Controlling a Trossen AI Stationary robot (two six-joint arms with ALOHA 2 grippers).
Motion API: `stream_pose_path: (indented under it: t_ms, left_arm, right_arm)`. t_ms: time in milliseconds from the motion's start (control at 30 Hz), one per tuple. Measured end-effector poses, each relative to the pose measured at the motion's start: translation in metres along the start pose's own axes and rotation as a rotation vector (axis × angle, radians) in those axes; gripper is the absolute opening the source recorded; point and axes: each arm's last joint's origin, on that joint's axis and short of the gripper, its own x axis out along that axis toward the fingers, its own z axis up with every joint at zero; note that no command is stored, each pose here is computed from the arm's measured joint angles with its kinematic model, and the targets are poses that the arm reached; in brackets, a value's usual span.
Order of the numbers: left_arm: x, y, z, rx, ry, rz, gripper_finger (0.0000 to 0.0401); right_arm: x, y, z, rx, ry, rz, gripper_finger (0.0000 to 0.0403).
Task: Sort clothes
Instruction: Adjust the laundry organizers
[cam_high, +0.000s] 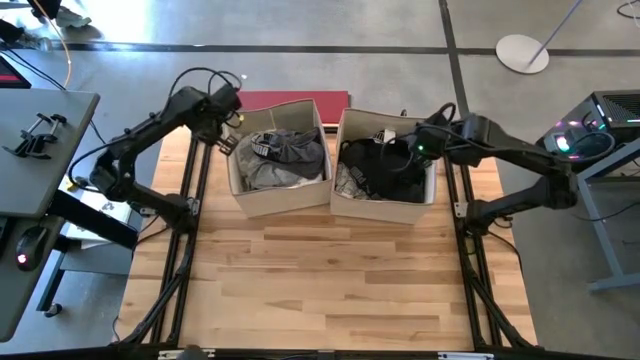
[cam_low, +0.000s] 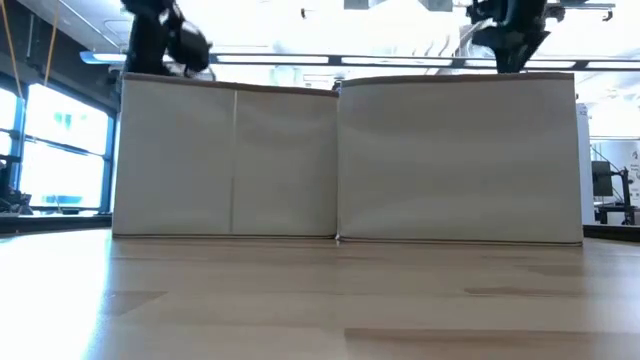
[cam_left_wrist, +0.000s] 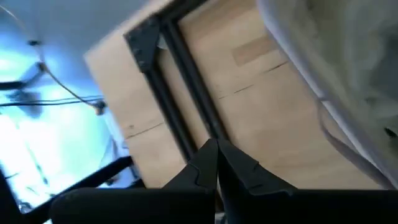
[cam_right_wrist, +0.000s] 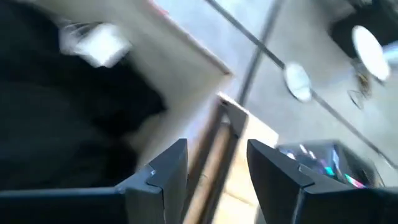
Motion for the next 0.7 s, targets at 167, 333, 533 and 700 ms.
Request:
stream_pose_path:
  t_ms: [167,333,533,700]
  left_arm:
    - [0.027,-0.016,0.003,0.013,-0.047,0.044,0.0000]
    - [0.035,-0.028,0.022,-0.030,-0.244,-0.133,0.0000]
    - [0.026,-0.035,0.052,-0.056,-0.533,-0.321,0.0000]
    - [0.028,-0.045,0.069,-0.047,-0.632,-0.375,0.0000]
  right_arm:
    - [0.022,-0.012,-0.003,0.072,0.005,-0.157,0.0153]
    - [0.067,-0.023,-0.015,0.038,0.181,-0.312,0.0153]
    - [0.107,-0.035,-0.029,0.022,0.348,-0.296,0.0153]
    - [0.110,-0.033,-0.029,0.073,0.285,-0.263,0.0153]
